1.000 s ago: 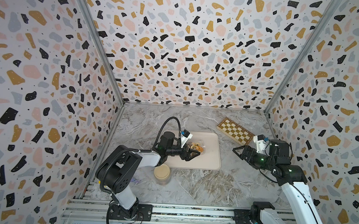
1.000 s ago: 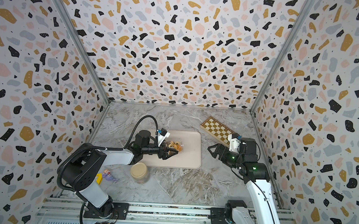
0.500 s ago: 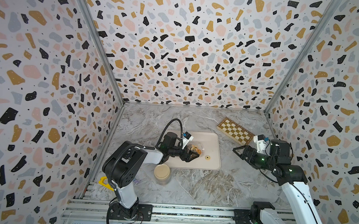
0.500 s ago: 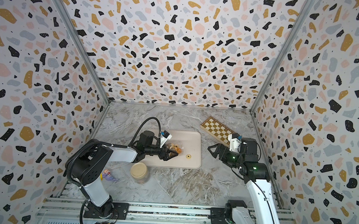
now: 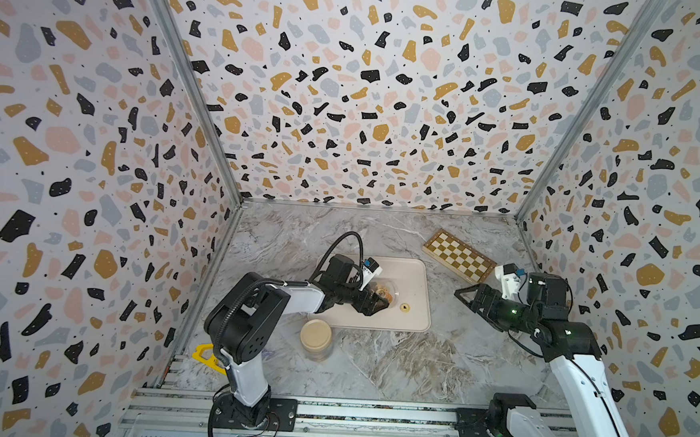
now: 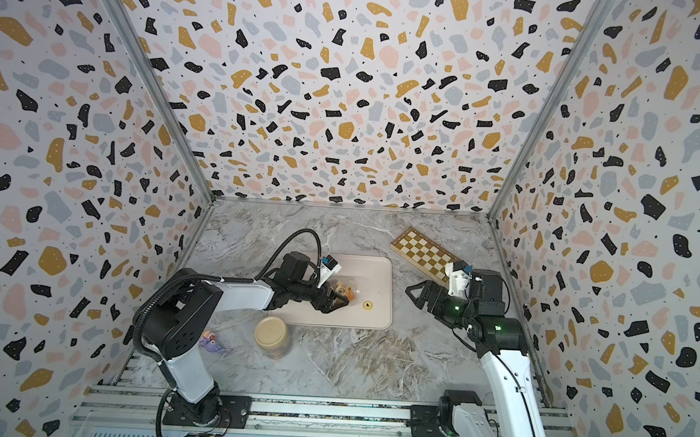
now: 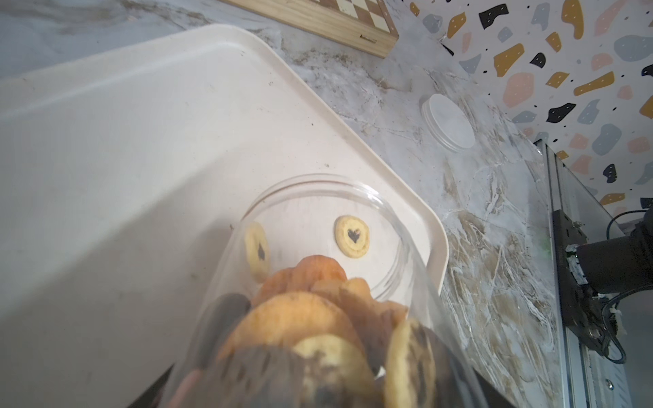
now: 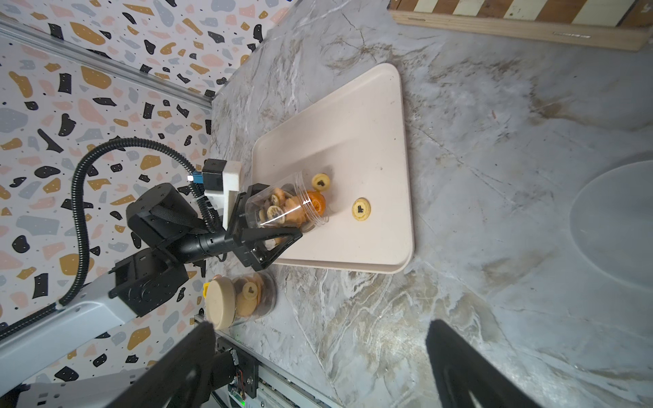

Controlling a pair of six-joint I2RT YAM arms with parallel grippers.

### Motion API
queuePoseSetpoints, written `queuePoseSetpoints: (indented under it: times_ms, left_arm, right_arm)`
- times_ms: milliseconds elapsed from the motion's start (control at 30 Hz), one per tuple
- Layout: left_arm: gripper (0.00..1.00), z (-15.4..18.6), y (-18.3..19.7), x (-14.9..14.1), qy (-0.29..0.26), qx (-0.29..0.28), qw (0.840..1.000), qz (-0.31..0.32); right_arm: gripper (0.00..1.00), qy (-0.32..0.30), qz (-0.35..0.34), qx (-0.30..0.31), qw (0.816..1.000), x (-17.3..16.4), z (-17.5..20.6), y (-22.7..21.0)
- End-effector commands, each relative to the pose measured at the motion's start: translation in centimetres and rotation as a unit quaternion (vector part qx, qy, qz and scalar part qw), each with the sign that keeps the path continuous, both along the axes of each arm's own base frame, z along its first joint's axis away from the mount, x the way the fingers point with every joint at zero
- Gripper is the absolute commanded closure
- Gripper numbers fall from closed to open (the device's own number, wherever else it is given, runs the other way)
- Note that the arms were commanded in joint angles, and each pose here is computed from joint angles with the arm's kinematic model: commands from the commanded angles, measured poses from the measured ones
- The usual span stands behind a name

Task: Pour the cookies out of the jar
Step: Pour the cookies in the jar onto the tray.

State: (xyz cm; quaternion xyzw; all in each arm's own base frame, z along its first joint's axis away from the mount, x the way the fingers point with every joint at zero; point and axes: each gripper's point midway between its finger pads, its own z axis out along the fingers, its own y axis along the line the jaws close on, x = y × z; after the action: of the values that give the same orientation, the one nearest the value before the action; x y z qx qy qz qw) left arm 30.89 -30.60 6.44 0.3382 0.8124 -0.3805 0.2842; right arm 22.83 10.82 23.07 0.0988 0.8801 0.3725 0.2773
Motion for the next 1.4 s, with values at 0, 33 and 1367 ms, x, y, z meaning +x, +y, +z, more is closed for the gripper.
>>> queuePoseSetpoints:
  times_ms: [0, 33, 1367]
  left_arm:
    - [1.00, 0.5, -0.4, 0.7, -0.017, 0.009, 1.000, -0.004]
    - [1.00, 0.2, -0.4, 0.7, -0.011, 0.016, 1.000, -0.004]
    - [1.00, 0.0, -0.2, 1.1, 0.053, 0.220, 0.974, 0.010]
  right_arm:
    - [0.04, -0.019, 0.004, 0.001, 1.000, -0.4, 1.7, 0.0]
    - [0.05, -0.018, 0.003, 0.000, 1.000, -0.4, 1.7, 0.0]
    - [0.05, -0.019, -0.002, 0.003, 1.000, -0.1, 2.4, -0.1]
